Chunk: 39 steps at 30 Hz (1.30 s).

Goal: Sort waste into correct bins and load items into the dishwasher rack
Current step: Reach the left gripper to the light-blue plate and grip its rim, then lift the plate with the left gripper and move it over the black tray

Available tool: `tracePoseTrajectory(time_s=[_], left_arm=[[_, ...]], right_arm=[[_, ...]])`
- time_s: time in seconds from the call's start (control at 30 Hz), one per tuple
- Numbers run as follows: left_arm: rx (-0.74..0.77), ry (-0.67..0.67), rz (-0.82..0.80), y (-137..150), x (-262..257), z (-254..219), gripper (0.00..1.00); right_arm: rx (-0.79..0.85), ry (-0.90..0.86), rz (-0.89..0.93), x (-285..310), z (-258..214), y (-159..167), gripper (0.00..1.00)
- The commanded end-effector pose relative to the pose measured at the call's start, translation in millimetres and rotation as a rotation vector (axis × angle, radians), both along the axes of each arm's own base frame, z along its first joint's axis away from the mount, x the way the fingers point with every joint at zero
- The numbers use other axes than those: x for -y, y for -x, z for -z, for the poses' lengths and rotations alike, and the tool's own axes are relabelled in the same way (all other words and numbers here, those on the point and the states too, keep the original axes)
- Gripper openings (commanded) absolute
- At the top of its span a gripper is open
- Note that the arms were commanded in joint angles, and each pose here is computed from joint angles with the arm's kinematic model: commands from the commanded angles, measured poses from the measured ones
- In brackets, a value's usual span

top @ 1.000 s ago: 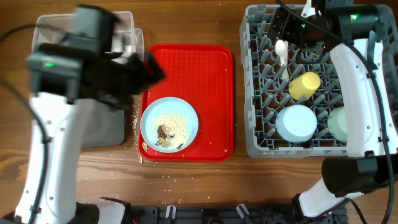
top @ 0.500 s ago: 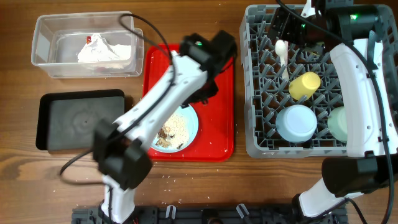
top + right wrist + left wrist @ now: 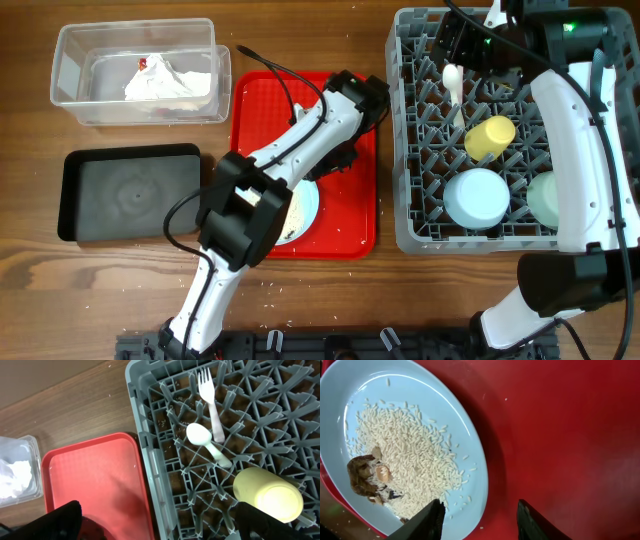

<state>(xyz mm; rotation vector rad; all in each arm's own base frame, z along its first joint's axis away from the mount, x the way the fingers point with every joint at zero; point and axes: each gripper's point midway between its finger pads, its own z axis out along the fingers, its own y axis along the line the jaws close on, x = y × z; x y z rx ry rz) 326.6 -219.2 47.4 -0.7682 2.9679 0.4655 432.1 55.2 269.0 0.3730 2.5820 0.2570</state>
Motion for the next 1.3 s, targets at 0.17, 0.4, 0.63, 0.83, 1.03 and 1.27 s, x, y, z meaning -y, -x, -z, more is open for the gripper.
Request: tracePoseTrajectory(time_s=[0.17, 0.4, 0.63, 0.83, 1.03, 1.27], left_arm=[[-0.010, -0.040, -0.042, -6.8, -11.0, 17.7, 0.43], [-0.003, -0.053, -0.039, -7.8, -13.4, 23.3, 0.47], [-0.044, -0.063, -0.045, 4.2, -19.6, 39.9, 0.40], [-0.031, -0.051, -0.045, 1.1, -17.0, 41.2, 0.22], [-0.033, -0.047, -0.044, 1.9, -15.5, 41.3, 0.04], [-0.036, -0.041, -0.051, 2.9, -18.0, 29.5, 0.04]], right_arm=[[0.014, 0.000, 0.019, 2.5, -4.2, -2.3, 1.00], [0.014, 0.000, 0.019, 2.5, -4.2, -2.3, 1.00], [0.014, 0.000, 0.019, 2.5, -4.2, -2.3, 1.00], [0.014, 0.000, 0.019, 2.5, -4.2, -2.3, 1.00], [0.014, 0.000, 0.019, 2.5, -4.2, -2.3, 1.00], [0.014, 0.000, 0.019, 2.5, -4.2, -2.3, 1.00]])
